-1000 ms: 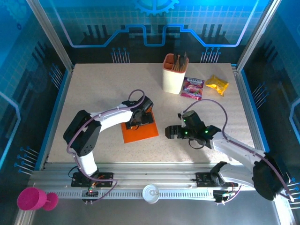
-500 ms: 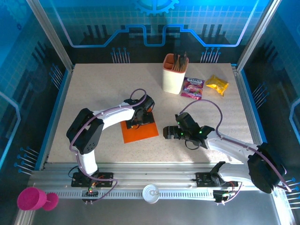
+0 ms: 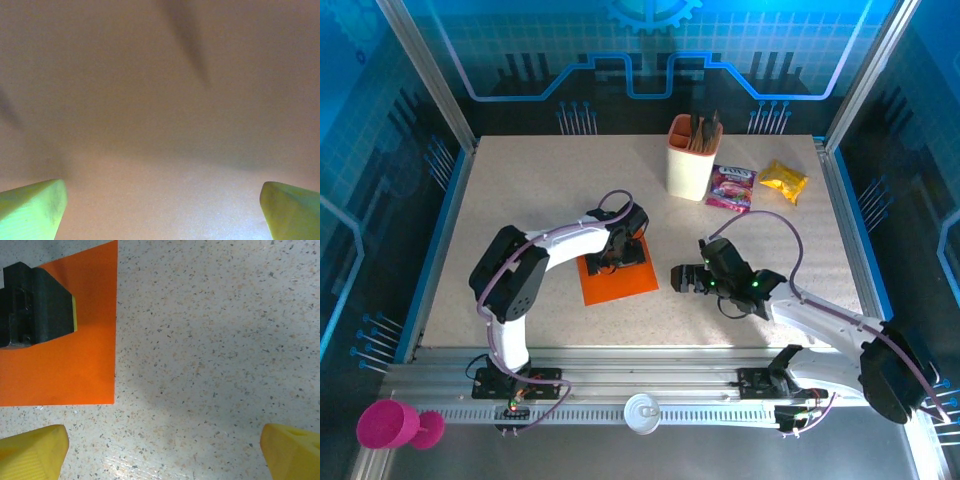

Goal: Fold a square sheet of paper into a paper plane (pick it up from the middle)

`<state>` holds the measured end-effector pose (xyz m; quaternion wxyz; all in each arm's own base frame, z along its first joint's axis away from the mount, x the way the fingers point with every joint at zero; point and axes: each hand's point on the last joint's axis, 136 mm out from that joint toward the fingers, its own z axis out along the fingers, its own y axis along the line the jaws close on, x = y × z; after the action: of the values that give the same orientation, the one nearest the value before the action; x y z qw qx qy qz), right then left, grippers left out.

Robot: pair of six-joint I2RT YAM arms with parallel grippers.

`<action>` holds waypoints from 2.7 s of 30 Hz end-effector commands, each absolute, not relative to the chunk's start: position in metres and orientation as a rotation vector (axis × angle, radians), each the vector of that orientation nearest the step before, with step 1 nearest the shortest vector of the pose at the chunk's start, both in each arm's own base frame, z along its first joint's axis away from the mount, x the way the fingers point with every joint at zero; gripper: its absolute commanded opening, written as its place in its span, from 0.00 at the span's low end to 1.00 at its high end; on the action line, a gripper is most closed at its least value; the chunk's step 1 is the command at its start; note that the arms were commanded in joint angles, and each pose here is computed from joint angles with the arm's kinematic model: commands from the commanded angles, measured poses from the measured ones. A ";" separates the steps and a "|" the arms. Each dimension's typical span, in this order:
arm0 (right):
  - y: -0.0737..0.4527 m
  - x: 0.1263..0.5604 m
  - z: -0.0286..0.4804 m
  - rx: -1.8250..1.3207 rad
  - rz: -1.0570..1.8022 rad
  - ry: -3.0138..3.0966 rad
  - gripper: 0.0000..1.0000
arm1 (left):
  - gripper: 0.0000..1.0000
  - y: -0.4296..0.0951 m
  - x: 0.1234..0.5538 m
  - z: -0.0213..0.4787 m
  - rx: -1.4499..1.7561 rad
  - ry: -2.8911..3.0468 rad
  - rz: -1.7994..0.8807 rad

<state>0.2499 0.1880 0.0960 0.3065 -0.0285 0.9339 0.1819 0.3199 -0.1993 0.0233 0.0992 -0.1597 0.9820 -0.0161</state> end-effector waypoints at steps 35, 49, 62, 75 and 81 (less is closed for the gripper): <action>0.154 0.241 0.098 0.023 0.469 2.468 0.99 | 0.77 -0.181 0.315 0.013 -0.392 2.919 0.034; 0.155 0.240 0.104 0.023 0.496 2.463 0.99 | 0.95 -0.176 0.322 0.055 -0.304 2.857 0.047; 0.163 0.245 0.104 0.012 0.520 2.472 0.99 | 0.87 -0.173 0.340 0.049 -0.534 2.892 0.076; 0.159 0.243 0.099 0.011 0.503 2.481 0.99 | 0.87 -0.162 0.324 0.016 -0.607 2.954 0.050; 0.156 0.242 0.099 0.019 0.495 2.481 0.99 | 0.87 -0.158 0.321 0.009 -0.594 2.967 0.078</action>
<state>0.2391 0.1605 0.0953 0.2942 0.0005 0.9370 0.1885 0.3267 -0.1612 0.0201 0.0747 -0.1934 0.9781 0.0198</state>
